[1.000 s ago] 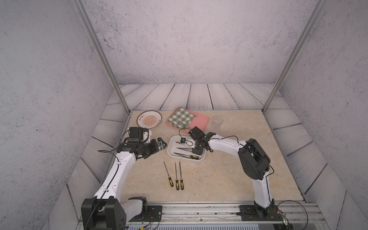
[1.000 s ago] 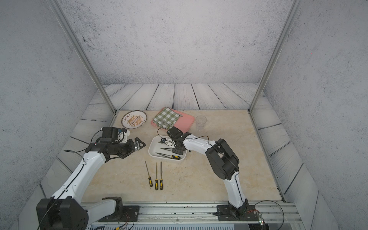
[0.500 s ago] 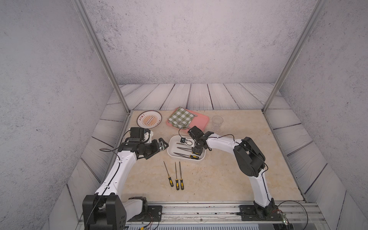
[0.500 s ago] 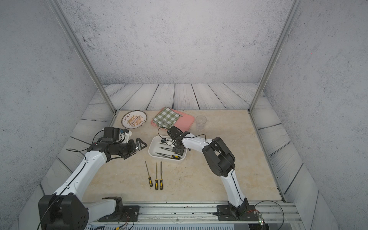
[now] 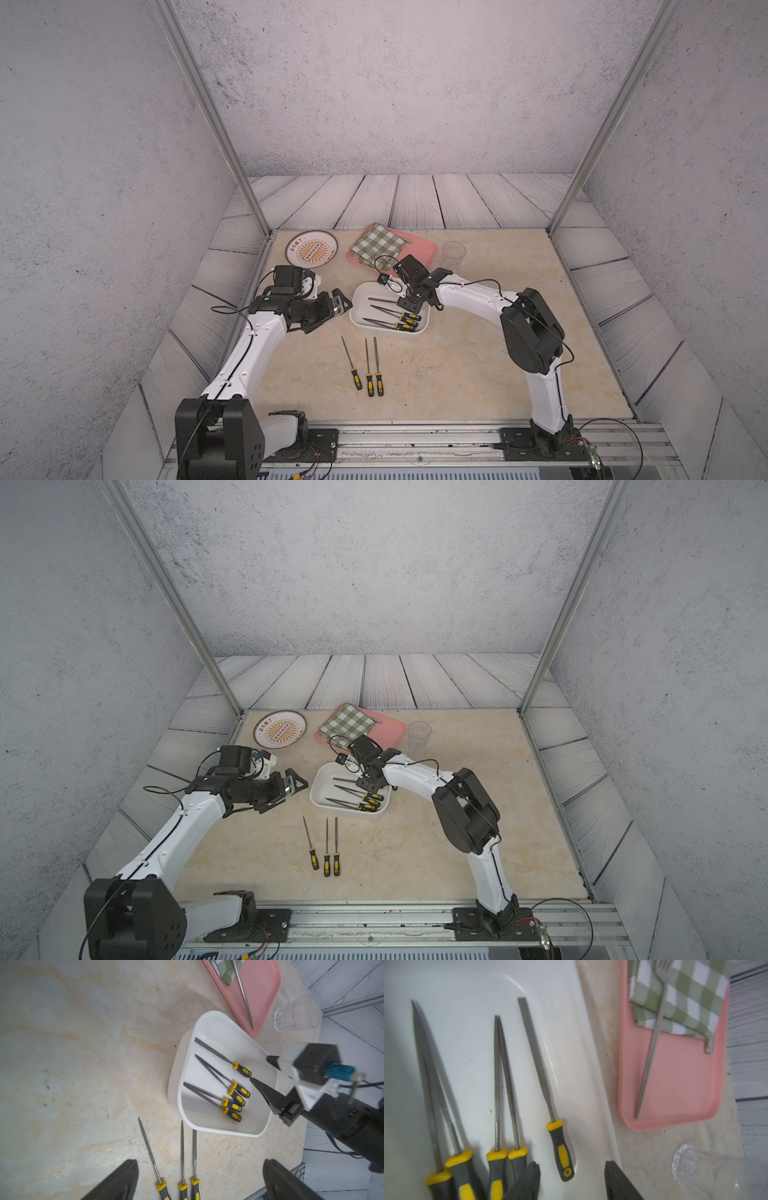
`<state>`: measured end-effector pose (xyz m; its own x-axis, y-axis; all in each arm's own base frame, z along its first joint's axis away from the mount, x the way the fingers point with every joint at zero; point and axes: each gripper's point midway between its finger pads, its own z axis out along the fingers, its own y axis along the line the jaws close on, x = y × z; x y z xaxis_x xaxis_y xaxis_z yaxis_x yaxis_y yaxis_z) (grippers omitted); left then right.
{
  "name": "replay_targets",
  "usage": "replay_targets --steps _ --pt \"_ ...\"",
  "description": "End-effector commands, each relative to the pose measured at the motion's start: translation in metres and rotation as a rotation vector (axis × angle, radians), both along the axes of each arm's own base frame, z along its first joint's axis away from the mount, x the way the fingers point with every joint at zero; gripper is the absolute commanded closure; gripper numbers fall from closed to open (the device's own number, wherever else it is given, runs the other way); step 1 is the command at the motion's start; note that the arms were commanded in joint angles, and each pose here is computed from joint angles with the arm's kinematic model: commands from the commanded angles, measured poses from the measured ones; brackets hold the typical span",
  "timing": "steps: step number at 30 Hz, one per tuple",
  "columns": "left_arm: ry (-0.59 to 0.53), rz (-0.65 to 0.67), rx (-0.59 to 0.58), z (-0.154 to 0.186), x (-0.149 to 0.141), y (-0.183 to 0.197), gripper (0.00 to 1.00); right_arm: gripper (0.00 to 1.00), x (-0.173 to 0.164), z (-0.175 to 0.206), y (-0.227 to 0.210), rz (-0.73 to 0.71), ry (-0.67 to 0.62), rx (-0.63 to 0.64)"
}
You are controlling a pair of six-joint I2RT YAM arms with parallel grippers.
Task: Put the file tool into the storage box
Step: Place the file tool in the storage box, then pick up the file tool from the center of the board.
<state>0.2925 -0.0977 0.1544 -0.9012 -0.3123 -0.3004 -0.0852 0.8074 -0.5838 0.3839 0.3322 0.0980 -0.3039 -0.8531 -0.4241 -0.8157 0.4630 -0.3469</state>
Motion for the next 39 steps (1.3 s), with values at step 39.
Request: replay_targets --steps 39 --pt "-0.001 -0.115 0.25 -0.001 -0.023 -0.009 0.02 0.41 -0.269 -0.037 0.054 -0.427 0.413 0.399"
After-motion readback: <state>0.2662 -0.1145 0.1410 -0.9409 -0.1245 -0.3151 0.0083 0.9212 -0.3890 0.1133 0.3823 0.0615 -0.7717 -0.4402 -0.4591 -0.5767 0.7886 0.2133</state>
